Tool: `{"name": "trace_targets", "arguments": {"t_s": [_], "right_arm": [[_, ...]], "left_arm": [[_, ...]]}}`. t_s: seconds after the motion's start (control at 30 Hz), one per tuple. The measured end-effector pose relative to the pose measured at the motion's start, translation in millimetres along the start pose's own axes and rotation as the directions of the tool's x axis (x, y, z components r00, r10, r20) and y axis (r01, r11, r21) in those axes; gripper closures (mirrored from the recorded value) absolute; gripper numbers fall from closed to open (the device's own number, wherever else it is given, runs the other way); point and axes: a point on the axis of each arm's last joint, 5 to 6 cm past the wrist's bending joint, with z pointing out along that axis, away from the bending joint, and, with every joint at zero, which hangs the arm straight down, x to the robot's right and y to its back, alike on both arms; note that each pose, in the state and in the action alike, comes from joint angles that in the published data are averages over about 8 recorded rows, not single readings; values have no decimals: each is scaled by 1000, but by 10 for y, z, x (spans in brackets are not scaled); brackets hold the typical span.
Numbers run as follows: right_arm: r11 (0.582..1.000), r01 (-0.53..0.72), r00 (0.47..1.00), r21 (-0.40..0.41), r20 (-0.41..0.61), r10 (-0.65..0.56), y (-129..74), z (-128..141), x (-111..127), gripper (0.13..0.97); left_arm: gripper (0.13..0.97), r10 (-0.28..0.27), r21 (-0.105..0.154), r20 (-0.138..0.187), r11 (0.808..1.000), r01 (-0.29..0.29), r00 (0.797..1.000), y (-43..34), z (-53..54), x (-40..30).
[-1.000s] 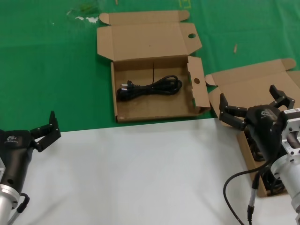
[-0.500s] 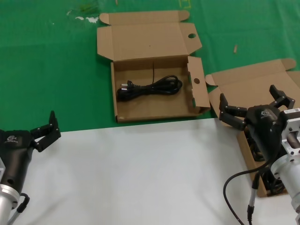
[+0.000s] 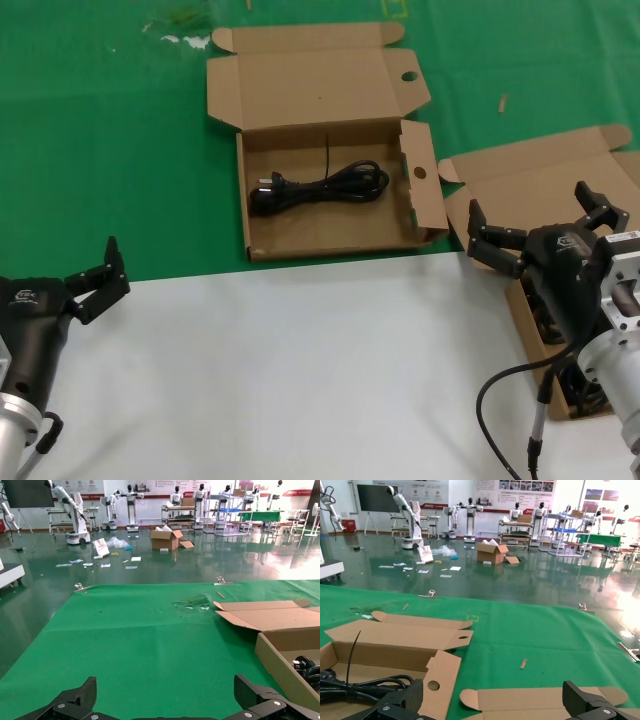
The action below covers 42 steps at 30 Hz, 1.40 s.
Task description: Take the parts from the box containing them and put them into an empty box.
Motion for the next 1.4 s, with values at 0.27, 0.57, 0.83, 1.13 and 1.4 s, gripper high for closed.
{"name": "trace_targets", "arguments": {"t_s": [0.27, 0.57, 0.83, 1.13, 1.4], "right_arm": [[1000, 0, 1000, 0, 0, 0, 0, 0, 0, 130], [1000, 0, 1000, 0, 0, 0, 0, 0, 0, 130], [1000, 0, 1000, 0, 0, 0, 0, 0, 0, 130], [1000, 0, 1000, 0, 0, 0, 0, 0, 0, 130], [1000, 0, 1000, 0, 0, 0, 0, 0, 0, 130]], "left_arm": [[132, 0, 0, 0, 1000, 0, 1000, 0, 0, 0], [132, 0, 0, 0, 1000, 0, 1000, 0, 0, 0], [132, 0, 0, 0, 1000, 0, 1000, 0, 0, 0], [132, 0, 0, 0, 1000, 0, 1000, 0, 0, 0], [132, 0, 0, 0, 1000, 0, 1000, 0, 0, 0]]}}
